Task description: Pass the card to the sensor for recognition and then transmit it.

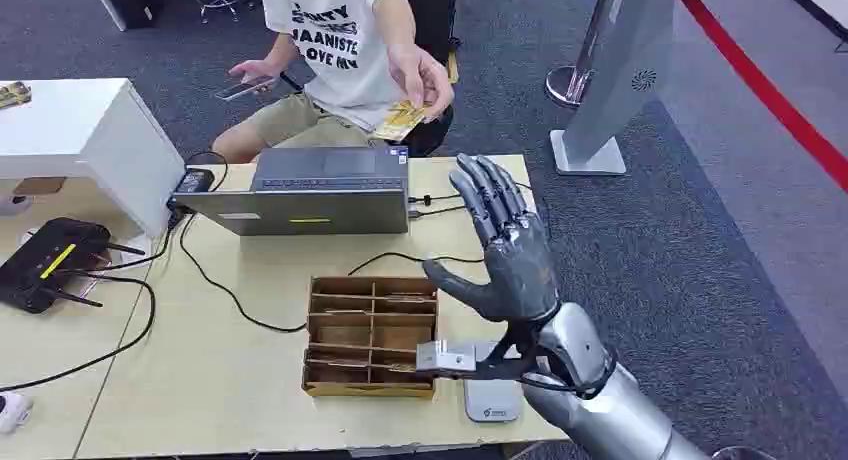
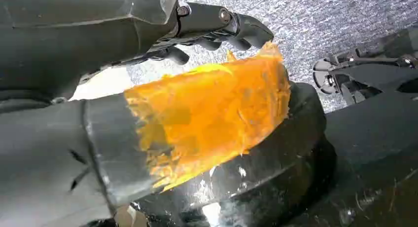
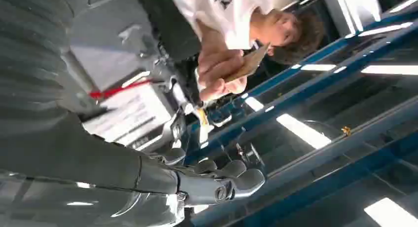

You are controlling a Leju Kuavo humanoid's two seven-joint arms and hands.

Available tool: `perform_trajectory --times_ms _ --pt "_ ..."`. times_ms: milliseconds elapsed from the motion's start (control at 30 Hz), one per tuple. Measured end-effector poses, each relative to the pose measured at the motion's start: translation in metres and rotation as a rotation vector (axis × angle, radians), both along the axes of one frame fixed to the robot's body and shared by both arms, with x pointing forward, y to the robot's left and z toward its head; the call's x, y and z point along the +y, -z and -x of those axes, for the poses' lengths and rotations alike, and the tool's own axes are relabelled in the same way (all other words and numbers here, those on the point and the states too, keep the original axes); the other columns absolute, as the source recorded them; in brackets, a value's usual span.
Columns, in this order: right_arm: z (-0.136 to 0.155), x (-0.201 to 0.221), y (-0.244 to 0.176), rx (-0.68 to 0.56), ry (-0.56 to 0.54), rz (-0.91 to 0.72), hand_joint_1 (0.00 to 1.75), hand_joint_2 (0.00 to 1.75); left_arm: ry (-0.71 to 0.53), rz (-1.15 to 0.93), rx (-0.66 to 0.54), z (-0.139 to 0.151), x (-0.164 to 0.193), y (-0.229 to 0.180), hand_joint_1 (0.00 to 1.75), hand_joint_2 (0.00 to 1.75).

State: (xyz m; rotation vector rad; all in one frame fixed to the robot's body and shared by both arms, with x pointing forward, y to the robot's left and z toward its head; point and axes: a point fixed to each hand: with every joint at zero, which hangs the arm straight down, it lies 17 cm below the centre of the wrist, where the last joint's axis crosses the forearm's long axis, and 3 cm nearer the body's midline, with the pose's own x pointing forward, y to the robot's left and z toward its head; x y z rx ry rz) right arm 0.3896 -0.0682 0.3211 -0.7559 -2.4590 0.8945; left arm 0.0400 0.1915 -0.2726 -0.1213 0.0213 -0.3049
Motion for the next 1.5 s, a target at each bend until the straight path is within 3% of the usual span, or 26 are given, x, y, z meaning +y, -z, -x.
perform_trajectory --times_ms 267,533,567,600,633,667,700,1500 --pt "-0.044 0.008 0.0 -0.071 0.144 0.166 0.0 1.75 0.047 0.001 0.006 0.003 0.001 0.0 0.0 0.0" --pt "-0.063 0.009 -0.003 -0.114 0.22 0.23 0.0 1.75 0.066 0.001 0.005 0.003 0.001 0.0 0.0 0.0" --pt "-0.064 0.009 -0.003 -0.118 0.224 0.235 0.07 1.75 0.067 0.002 0.005 0.003 0.001 0.0 0.0 0.0" --pt "-0.064 0.01 -0.003 -0.12 0.226 0.239 0.42 1.75 0.067 0.002 0.005 0.003 0.002 0.0 0.0 0.0" --pt "-0.066 0.01 -0.002 -0.12 0.23 0.241 1.2 1.75 0.068 0.002 0.005 0.003 0.002 0.0 0.0 0.0" --pt "-0.066 0.01 -0.002 -0.119 0.231 0.242 1.64 1.75 0.068 0.002 0.005 0.003 0.002 0.0 0.0 0.0" --pt "-0.067 0.01 -0.002 -0.119 0.234 0.245 1.75 1.75 0.069 0.002 0.005 0.003 0.002 0.0 0.0 0.0" --pt "-0.074 0.011 0.005 -0.104 0.243 0.26 1.75 1.75 0.074 0.004 -0.006 -0.003 0.001 -0.001 0.0 0.0"
